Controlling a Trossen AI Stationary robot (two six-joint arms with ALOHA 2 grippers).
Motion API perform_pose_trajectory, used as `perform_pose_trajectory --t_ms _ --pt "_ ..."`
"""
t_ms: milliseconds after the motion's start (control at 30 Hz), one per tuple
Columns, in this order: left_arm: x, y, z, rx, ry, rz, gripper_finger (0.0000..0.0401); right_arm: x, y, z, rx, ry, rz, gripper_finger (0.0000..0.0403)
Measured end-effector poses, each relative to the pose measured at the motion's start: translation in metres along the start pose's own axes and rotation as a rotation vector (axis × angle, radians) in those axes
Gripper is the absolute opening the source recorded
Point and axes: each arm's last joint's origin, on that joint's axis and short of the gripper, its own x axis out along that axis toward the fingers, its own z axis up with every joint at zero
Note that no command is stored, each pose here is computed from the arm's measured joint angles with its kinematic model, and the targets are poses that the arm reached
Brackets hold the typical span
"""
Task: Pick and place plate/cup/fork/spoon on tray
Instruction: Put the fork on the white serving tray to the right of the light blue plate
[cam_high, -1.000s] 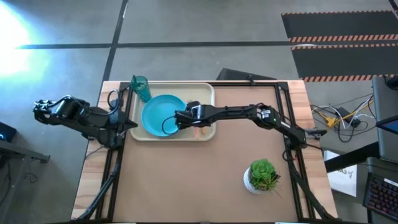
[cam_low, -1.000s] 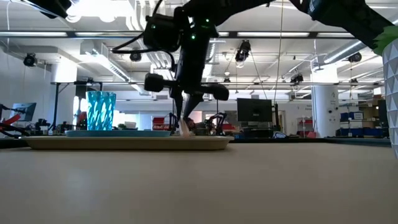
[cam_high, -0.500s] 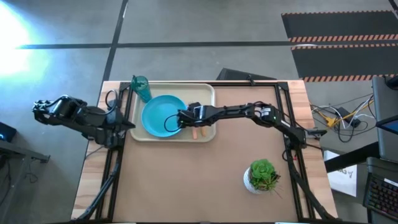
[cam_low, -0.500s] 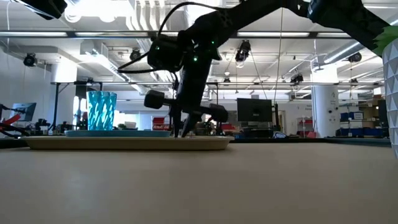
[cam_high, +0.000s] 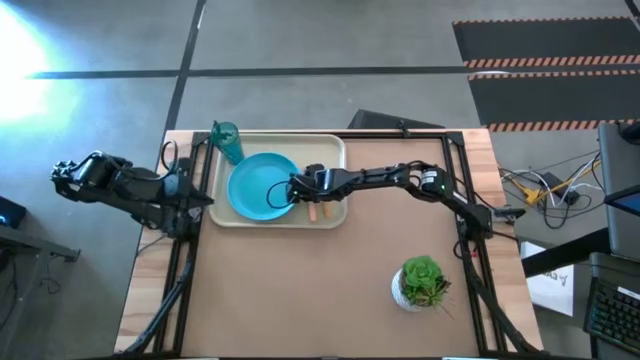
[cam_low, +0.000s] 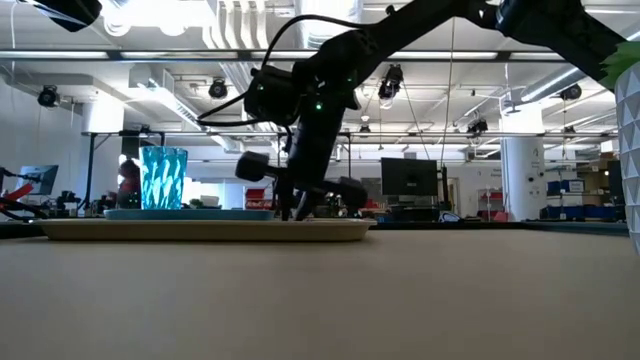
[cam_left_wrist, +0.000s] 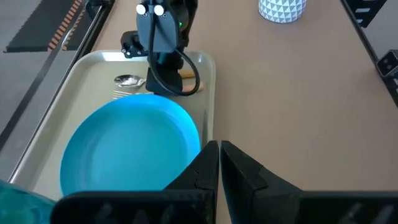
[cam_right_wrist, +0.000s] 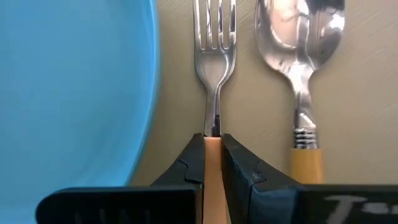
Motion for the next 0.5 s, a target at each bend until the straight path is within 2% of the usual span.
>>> perform_pose_trajectory --t_ms 233,500 --pt "0.001 0.000 0.000 0.001 0.004 -0.001 0.0000 -0.002 -0.004 0.010 -0.021 -0.005 -0.052 0.0015" --pt "0.001 0.000 0.000 0.001 0.005 -0.001 0.0000 -0.003 -0.013 0.007 -0.020 0.013 -0.131 0.0015"
